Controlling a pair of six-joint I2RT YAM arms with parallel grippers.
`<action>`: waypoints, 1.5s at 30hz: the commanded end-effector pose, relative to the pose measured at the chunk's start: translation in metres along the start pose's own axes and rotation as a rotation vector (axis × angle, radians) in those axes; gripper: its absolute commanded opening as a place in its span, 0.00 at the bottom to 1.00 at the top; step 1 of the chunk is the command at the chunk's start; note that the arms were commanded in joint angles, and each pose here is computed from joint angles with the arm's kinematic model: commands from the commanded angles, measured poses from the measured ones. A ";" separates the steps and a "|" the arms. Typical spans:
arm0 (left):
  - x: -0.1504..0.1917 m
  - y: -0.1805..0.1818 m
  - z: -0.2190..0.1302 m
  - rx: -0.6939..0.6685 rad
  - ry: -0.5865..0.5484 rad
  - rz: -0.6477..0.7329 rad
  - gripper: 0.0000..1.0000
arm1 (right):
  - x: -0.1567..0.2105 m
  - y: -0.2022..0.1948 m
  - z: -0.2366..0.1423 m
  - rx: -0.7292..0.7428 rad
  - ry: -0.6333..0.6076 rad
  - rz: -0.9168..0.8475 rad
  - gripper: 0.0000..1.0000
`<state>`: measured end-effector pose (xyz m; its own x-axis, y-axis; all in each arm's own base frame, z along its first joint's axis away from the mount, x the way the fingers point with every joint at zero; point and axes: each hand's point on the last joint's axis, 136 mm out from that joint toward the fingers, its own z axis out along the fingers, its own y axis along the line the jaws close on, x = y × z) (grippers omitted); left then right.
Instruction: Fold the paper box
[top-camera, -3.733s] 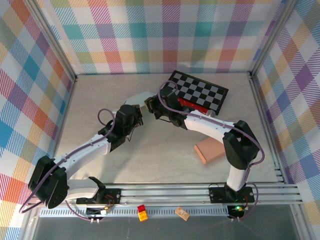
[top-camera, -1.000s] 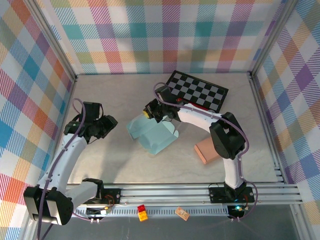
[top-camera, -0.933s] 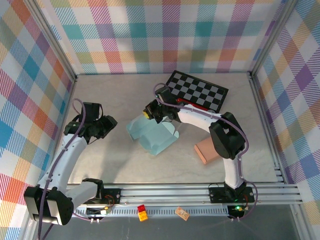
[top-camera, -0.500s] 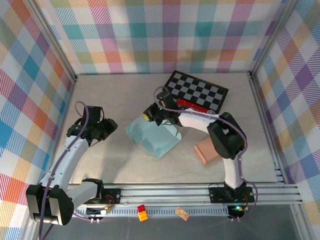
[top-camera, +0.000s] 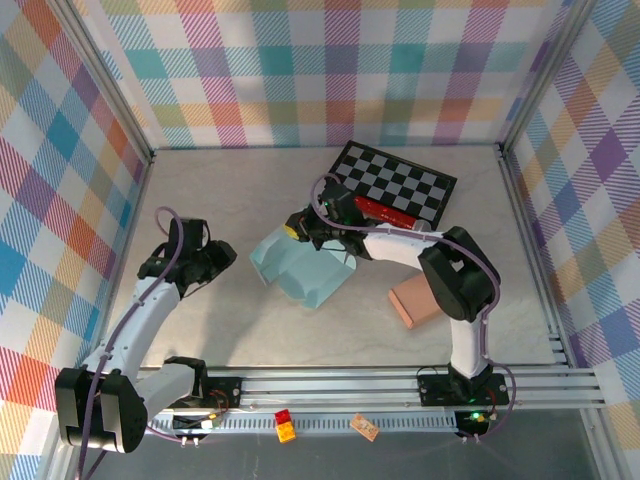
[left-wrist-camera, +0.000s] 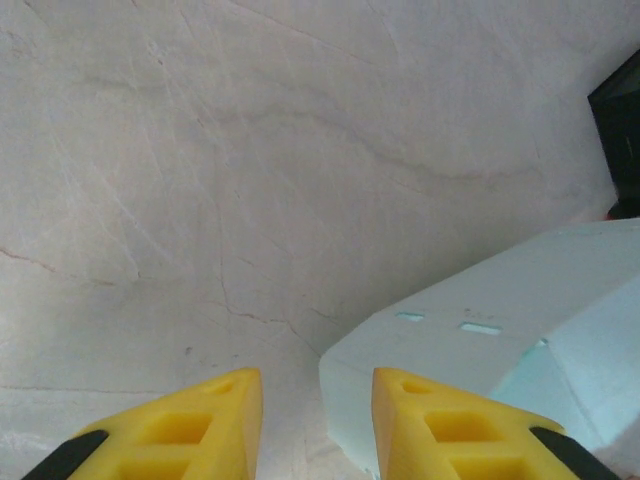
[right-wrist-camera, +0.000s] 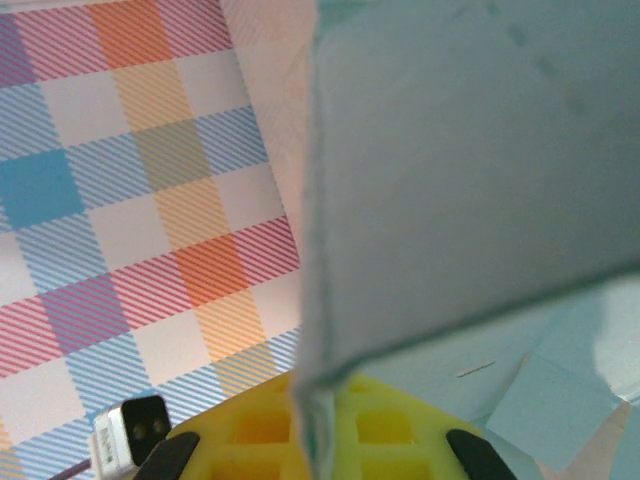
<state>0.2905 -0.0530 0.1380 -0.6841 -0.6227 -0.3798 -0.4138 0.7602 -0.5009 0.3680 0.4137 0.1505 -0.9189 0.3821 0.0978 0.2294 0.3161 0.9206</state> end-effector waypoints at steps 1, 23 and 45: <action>-0.003 0.005 0.002 -0.004 -0.030 0.025 0.33 | -0.001 0.014 -0.007 -0.098 0.036 -0.074 0.00; 0.056 -0.021 0.029 0.258 0.049 0.403 0.31 | 0.003 -0.017 -0.007 -0.149 0.140 -0.101 0.00; 0.074 -0.046 0.047 0.237 0.077 0.688 0.33 | -0.007 -0.011 -0.003 -0.151 0.188 -0.087 0.00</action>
<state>0.2737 -0.1400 0.0787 -0.8290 -0.0378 -0.5579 0.2080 0.9053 -0.3703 0.3682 0.4035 0.1331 -0.9724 0.2186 0.0822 0.1312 0.2204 0.9665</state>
